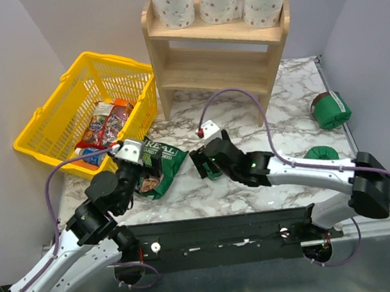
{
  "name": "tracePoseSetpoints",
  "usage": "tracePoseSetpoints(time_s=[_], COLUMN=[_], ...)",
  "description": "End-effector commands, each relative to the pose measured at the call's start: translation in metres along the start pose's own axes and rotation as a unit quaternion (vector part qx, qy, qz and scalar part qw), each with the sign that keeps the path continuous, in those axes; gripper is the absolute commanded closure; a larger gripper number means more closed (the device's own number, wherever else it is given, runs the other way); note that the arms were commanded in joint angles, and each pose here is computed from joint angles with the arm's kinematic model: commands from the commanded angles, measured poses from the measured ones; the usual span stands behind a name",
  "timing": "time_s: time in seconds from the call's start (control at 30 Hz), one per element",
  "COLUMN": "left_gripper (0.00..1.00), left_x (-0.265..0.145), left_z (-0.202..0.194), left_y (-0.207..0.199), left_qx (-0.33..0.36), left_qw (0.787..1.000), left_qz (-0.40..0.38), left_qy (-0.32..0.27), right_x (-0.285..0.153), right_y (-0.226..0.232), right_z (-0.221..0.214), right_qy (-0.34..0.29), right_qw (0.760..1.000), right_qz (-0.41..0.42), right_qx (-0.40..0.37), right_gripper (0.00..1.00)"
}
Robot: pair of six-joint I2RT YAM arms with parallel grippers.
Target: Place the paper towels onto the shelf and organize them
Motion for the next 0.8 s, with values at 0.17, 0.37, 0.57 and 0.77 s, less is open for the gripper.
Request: tracePoseSetpoints(time_s=[0.17, 0.37, 0.57, 0.77], left_gripper=[0.01, 0.01, 0.01, 0.01], left_x=[-0.020, -0.018, -0.018, -0.017], left_z=[0.006, 0.007, 0.006, 0.006], left_y=[0.025, 0.023, 0.023, 0.023], left_qx=[-0.027, -0.025, -0.024, -0.022], left_qw=[0.993, 0.994, 0.995, 0.995], left_qz=[0.102, 0.096, 0.094, 0.095], left_qy=[-0.044, -0.041, -0.040, -0.038], right_x=[0.034, 0.046, 0.055, 0.064], right_y=[0.024, 0.028, 0.030, 0.023], right_z=[-0.017, -0.035, -0.044, -0.056], right_qy=[0.016, 0.035, 0.047, 0.051], right_qw=[0.978, 0.958, 0.953, 0.937], right_qz=[-0.150, -0.188, -0.193, -0.232], right_qx=[-0.147, -0.215, -0.230, -0.255], right_gripper=[0.02, 0.02, 0.01, 0.03])
Point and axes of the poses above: each gripper's point midway between its finger pads, its own x axis out along the fingers, its own y axis along the line the jaws close on, z = x × y, the point moved 10 cm from there along -x, back along the fingers, and after that the axes turned 8 degrees about x, right-handed, at the moved point
